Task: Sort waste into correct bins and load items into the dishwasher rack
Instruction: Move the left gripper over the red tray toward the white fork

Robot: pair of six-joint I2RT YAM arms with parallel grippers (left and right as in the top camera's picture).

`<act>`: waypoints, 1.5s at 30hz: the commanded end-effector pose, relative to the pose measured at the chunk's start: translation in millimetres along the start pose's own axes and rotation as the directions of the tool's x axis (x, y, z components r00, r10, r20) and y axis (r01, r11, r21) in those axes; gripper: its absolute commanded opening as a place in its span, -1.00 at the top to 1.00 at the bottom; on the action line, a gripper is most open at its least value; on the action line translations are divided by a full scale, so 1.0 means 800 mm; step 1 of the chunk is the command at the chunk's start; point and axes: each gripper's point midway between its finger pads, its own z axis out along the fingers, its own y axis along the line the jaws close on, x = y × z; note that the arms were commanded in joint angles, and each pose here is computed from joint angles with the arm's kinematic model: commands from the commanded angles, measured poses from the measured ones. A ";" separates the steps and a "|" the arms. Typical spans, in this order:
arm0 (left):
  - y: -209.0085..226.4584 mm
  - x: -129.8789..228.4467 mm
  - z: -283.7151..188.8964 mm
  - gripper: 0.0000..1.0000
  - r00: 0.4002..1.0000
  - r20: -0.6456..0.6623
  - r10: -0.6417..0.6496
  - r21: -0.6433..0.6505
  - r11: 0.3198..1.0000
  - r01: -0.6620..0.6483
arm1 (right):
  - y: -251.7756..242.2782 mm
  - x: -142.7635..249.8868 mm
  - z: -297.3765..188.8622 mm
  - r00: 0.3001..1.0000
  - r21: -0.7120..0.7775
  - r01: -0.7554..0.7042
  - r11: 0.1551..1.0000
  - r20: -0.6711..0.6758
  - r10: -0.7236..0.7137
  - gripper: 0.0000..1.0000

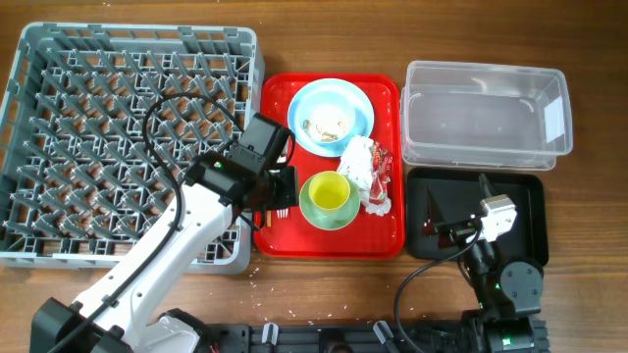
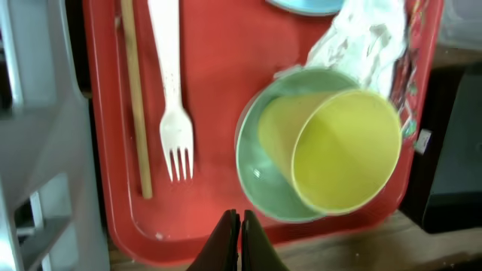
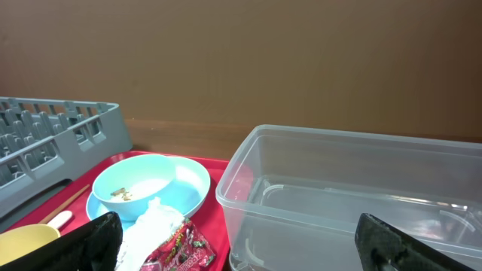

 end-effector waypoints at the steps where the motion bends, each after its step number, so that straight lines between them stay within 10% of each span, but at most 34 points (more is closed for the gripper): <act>1: 0.020 -0.025 -0.001 0.88 0.991 0.109 -0.084 -0.093 0.991 0.094 | -0.002 -0.001 0.000 1.000 0.010 0.009 1.000 0.004 -0.009 -0.99; 10: 0.042 -0.043 0.005 0.66 0.975 0.178 -0.130 -0.171 0.972 0.160 | -0.002 -0.001 0.000 1.000 0.010 0.009 1.000 0.004 -0.009 -0.99; 21: 0.045 -0.043 0.008 0.88 0.975 0.174 -0.142 -0.179 0.969 0.173 | -0.002 -0.001 0.000 1.000 0.010 0.009 1.000 0.004 -0.009 -1.00; 29: 0.042 -0.049 0.013 0.56 0.960 0.223 -0.171 -0.194 0.957 0.216 | -0.002 -0.001 0.000 1.000 0.010 0.009 1.000 0.004 -0.009 -1.00; 45: 0.057 -0.055 0.131 0.43 0.986 0.139 -0.098 -0.310 0.941 0.137 | -0.002 -0.001 0.000 1.000 0.010 0.009 1.000 0.004 -0.009 -0.99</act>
